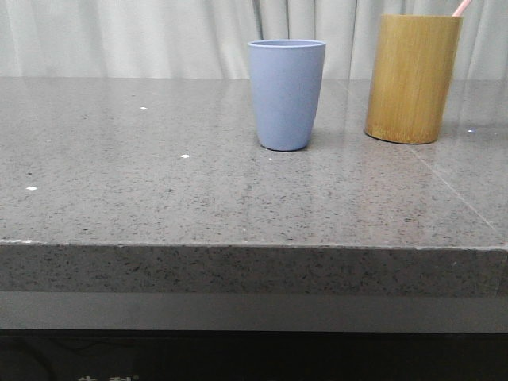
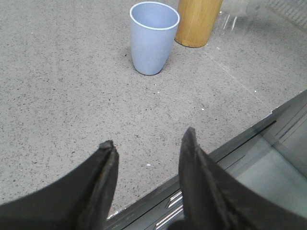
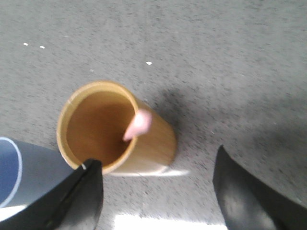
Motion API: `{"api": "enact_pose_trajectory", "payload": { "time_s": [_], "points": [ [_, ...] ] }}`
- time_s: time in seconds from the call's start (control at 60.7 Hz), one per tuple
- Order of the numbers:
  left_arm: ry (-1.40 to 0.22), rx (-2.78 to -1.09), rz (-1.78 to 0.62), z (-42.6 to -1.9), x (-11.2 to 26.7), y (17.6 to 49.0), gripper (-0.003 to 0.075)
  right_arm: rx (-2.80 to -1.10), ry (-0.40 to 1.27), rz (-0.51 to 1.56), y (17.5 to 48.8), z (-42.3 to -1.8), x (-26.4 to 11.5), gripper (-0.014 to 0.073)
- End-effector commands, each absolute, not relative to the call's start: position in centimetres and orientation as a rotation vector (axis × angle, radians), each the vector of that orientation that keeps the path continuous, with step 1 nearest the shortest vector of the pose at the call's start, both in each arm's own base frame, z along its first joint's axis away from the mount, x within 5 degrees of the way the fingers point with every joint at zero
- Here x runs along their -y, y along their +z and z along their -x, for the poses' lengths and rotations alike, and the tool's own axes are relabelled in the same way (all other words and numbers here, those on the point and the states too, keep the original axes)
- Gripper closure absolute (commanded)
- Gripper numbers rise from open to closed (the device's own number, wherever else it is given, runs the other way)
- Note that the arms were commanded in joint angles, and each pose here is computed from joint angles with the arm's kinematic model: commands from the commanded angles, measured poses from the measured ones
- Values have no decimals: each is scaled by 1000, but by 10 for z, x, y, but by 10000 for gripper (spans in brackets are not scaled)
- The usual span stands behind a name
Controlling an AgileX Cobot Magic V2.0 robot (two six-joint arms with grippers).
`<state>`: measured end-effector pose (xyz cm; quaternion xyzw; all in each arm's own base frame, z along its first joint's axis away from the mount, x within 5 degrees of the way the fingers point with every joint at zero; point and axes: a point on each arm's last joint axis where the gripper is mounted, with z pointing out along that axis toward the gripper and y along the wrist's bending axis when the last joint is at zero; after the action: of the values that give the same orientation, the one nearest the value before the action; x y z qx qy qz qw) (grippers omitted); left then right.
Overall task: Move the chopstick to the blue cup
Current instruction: 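Reach the right gripper into the bamboo holder and grasp the pink stick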
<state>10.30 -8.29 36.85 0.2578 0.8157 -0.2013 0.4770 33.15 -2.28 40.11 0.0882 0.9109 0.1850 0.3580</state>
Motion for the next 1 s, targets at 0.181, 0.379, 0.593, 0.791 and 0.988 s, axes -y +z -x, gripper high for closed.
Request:
{"api": "enact_pose_trajectory", "payload": {
  "time_s": [0.181, 0.379, 0.593, 0.791, 0.988],
  "points": [
    [-541, -1893, -586, -103, 84, 385, 407, -2180, 648, -172, 417, -363, 26, 85],
    [-541, -1893, -586, -103, 84, 385, 407, -2163, 668, -165, 413, -369, 27, 169],
    [-541, -1893, -586, -103, 84, 385, 407, -2180, 677, -156, 412, -368, 26, 360],
    [-541, -1893, -586, -103, 84, 385, 407, -2193, 683, -148, 412, -367, 25, 527],
    [-541, -1893, -586, -103, 84, 385, 407, -2197, 675, -135, 412, -366, 25, 641]
  ]
}}
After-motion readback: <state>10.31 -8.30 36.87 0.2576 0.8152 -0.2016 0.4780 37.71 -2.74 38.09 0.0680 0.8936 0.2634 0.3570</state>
